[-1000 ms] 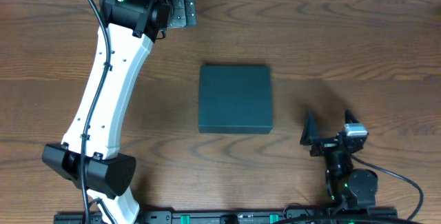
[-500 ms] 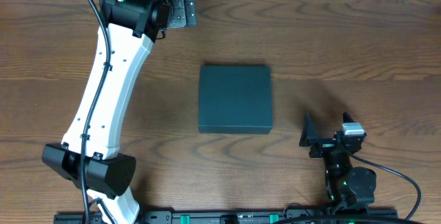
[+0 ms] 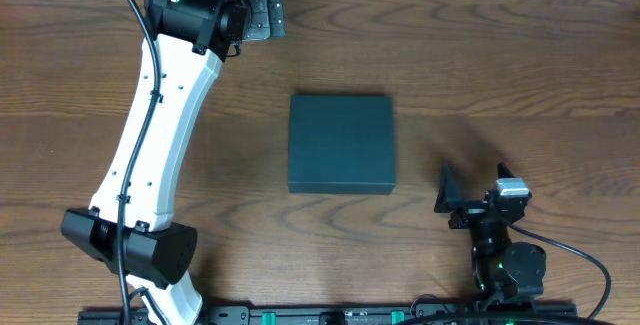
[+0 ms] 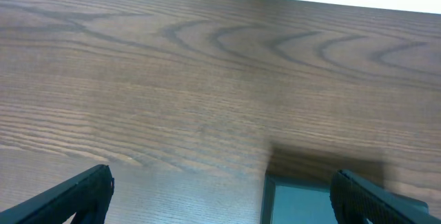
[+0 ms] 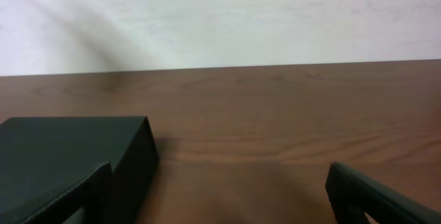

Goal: Pack container

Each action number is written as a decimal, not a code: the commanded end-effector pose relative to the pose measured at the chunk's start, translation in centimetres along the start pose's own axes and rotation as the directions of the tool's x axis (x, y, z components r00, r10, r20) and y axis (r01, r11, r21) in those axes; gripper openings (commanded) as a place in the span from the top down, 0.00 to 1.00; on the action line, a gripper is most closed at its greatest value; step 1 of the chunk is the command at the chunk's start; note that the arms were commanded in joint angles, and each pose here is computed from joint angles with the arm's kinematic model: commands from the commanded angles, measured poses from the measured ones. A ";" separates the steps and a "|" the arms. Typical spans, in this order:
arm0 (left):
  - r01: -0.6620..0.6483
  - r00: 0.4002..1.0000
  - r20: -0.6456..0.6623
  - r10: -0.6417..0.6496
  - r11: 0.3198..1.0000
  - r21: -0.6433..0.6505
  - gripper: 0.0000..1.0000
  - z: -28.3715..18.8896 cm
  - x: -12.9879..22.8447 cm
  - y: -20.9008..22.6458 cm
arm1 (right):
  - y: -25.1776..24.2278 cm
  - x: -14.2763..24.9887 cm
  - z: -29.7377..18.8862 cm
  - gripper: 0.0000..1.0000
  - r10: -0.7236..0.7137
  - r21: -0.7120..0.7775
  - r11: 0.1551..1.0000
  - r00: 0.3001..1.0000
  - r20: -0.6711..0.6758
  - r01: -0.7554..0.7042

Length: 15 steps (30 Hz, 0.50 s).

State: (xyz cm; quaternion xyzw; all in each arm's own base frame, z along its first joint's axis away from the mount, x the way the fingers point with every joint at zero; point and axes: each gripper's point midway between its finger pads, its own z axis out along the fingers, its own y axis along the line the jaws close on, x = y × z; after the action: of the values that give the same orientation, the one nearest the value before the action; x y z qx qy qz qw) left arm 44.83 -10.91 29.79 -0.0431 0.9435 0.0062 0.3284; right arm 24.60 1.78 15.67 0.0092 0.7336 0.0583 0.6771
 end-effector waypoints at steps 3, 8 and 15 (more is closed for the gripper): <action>-0.006 1.000 -0.006 0.006 1.000 -0.016 0.02 0.4 0.1 0.3 | -0.3 0.1 0.0 0.01 -0.009 0.016 1.000 1.000 -0.003 0.009; -0.050 0.999 0.001 0.050 0.997 -0.057 0.01 0.6 -0.2 1.3 | -0.3 0.1 0.0 0.01 -0.009 0.016 1.000 1.000 -0.003 0.009; 0.065 0.960 0.276 -0.037 0.994 -0.093 0.01 -4.5 -6.6 6.4 | -0.3 0.1 0.0 0.01 -0.009 0.016 1.000 1.000 -0.003 0.009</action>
State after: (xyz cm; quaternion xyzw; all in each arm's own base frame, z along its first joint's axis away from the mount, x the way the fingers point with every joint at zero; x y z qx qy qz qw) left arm 47.53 -8.01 32.37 -0.0530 0.9171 0.0309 0.3940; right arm 24.60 1.78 15.65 0.0092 0.7340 0.0582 0.6766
